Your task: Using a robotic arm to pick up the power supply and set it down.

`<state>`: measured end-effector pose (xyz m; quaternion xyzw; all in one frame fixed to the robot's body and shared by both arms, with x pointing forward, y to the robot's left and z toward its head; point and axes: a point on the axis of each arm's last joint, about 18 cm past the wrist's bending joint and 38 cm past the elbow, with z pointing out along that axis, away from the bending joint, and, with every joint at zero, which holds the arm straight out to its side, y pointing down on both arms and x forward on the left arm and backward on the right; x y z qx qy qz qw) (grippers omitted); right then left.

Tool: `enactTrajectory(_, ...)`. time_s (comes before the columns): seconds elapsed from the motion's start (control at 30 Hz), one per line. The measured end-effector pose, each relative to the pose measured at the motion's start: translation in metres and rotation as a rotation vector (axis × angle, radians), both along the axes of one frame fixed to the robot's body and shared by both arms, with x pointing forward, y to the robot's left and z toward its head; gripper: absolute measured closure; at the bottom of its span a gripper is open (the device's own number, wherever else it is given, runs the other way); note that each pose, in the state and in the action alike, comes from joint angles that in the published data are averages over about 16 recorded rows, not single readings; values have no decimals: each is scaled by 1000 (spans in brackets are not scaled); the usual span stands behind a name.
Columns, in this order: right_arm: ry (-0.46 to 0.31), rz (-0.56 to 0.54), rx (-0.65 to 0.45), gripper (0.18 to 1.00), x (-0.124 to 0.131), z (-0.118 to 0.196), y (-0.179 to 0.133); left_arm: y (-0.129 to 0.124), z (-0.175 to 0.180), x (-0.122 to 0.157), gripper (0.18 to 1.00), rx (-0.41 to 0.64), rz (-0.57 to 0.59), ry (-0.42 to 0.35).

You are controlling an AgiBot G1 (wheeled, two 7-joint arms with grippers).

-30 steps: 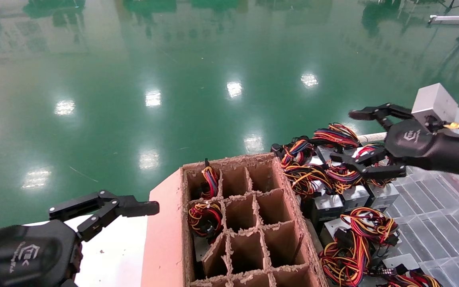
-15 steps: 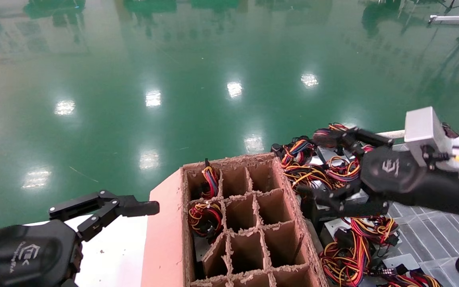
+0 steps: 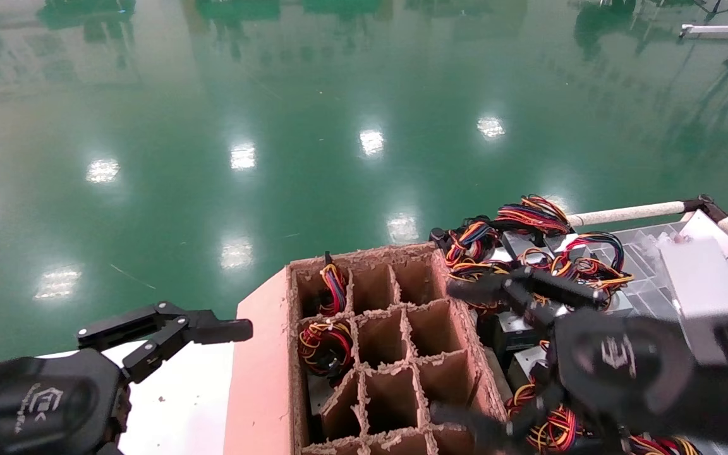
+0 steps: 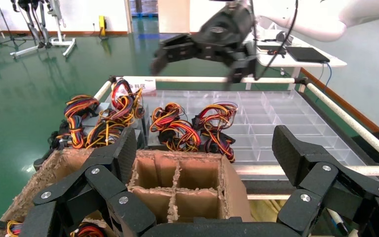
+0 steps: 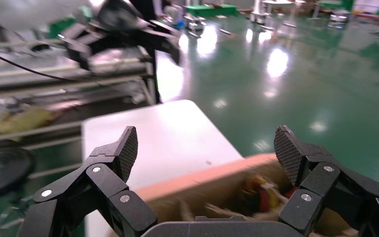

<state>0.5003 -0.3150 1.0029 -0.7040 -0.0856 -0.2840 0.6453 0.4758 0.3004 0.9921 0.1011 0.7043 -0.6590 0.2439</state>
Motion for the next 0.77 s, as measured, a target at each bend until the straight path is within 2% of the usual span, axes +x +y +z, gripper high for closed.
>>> enactTrajectory(0.33, 40, 97, 0, 178, -30, -12, 15, 0, 0, 0, 184, 0, 0, 0)
enactTrajectory(0.77, 40, 99, 1, 178, -31, -13, 15, 0, 0, 0, 184, -1, 0, 0)
